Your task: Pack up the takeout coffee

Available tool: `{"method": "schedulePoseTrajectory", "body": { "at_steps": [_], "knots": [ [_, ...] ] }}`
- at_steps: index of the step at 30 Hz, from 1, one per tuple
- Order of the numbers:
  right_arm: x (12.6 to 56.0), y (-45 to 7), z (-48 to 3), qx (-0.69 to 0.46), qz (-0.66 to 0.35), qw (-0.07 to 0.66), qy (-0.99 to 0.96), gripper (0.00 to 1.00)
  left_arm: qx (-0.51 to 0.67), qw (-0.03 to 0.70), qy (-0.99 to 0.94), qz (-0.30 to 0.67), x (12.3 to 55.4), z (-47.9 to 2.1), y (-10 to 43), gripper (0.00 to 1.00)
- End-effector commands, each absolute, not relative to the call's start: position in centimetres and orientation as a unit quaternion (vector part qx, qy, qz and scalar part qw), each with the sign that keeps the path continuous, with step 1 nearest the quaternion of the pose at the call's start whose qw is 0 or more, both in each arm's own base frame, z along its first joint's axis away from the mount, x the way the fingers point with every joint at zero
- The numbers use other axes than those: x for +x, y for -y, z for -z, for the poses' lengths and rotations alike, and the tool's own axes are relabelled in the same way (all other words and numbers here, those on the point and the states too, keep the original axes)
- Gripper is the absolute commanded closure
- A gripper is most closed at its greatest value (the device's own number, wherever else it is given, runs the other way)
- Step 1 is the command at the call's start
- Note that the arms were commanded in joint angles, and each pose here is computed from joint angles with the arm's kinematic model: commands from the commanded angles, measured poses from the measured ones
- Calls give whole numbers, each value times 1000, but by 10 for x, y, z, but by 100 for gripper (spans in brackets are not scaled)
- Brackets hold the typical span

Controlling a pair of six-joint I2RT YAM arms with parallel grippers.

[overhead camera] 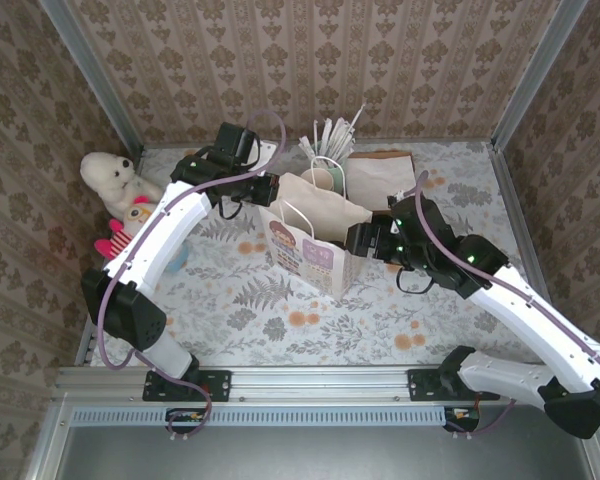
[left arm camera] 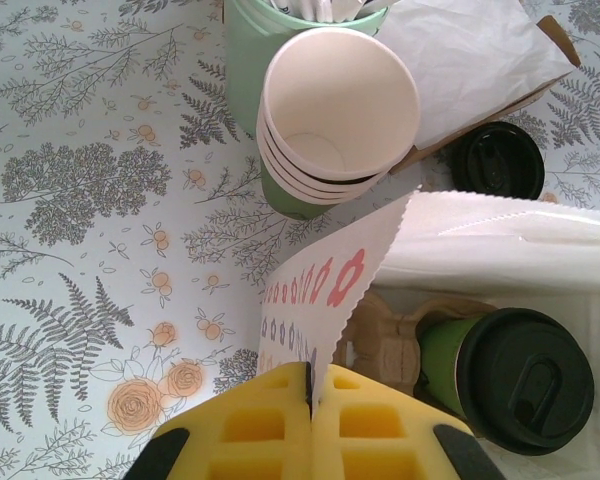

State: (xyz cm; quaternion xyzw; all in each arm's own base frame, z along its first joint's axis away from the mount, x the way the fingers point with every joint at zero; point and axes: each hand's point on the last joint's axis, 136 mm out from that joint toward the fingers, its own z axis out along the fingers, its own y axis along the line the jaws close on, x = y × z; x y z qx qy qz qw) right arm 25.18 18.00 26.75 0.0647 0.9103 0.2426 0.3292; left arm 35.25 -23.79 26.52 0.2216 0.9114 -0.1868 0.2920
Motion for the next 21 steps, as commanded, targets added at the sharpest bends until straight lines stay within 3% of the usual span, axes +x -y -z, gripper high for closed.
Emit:
{"method": "schedulePoseTrajectory", "body": {
  "at_steps": [1,7,14,16,18,21],
  "knots": [
    [259,-183,-289,105,-275,343,-892,9,213,291,-911,199,352,-271,241,100],
    [271,-169,-287,154,-229,350,-896,18,208,292,-913,198,351,-274,239,95],
    [281,-187,-276,129,-208,306,-920,41,199,284,-920,185,349,-270,233,93],
    [282,-190,-275,121,-206,301,-923,50,196,284,-920,186,348,-271,232,93],
    [283,-193,-278,106,-205,300,-926,66,196,285,-919,186,346,-274,231,100],
    [284,-202,-288,61,-202,296,-932,86,186,290,-923,170,342,-280,222,100]
  ]
}}
